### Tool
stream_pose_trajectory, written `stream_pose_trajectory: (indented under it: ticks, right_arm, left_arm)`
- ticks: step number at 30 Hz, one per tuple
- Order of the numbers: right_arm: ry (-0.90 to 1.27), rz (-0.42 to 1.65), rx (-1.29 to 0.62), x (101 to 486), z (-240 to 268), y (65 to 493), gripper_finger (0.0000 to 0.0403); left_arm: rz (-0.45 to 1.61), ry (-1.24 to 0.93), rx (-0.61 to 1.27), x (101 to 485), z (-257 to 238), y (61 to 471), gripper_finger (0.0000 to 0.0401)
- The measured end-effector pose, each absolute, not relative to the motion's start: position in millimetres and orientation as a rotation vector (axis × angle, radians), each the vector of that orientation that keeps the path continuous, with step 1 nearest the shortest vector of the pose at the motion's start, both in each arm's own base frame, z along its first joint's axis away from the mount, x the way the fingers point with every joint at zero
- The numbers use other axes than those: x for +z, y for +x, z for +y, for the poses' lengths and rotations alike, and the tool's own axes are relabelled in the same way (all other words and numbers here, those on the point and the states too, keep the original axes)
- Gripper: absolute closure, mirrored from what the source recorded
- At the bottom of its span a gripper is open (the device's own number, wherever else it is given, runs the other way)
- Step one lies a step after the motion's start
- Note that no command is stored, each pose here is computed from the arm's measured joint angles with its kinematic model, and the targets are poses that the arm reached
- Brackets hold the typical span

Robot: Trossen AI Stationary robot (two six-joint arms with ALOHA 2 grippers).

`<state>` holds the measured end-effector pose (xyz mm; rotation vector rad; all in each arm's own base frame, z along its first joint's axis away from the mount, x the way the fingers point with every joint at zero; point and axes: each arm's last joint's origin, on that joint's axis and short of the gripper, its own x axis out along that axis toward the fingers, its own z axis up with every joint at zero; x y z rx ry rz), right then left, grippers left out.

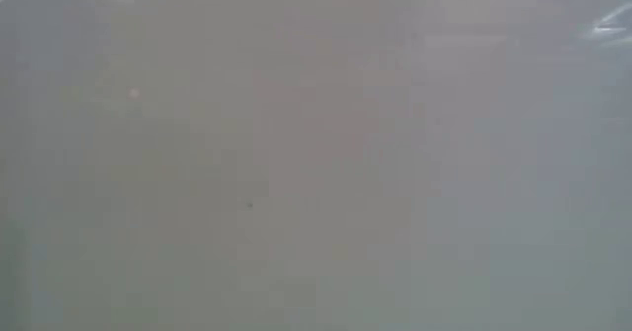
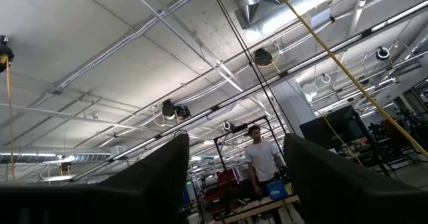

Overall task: Sort & place blocks by color
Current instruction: Put the top light blue block into the black bin

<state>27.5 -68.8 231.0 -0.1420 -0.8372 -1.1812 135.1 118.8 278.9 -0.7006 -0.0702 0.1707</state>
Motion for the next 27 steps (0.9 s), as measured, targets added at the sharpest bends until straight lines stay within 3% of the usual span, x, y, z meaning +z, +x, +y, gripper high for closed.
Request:
stream_pose_trajectory:
  ticks: [14, 27]
  right_arm:
    - [-0.141, -0.836, -1.181, 230.8, -68.9, 27.5, 0.0167]
    - [-0.142, -0.837, -1.181, 230.9, -68.8, 27.5, 0.0167]
  left_arm:
    - [0.214, -0.864, 0.249, 226.2, 133.9, 166.0, 0.0219]
    - [0.517, -0.794, 0.432, 199.3, 129.7, 164.6, 0.0219]
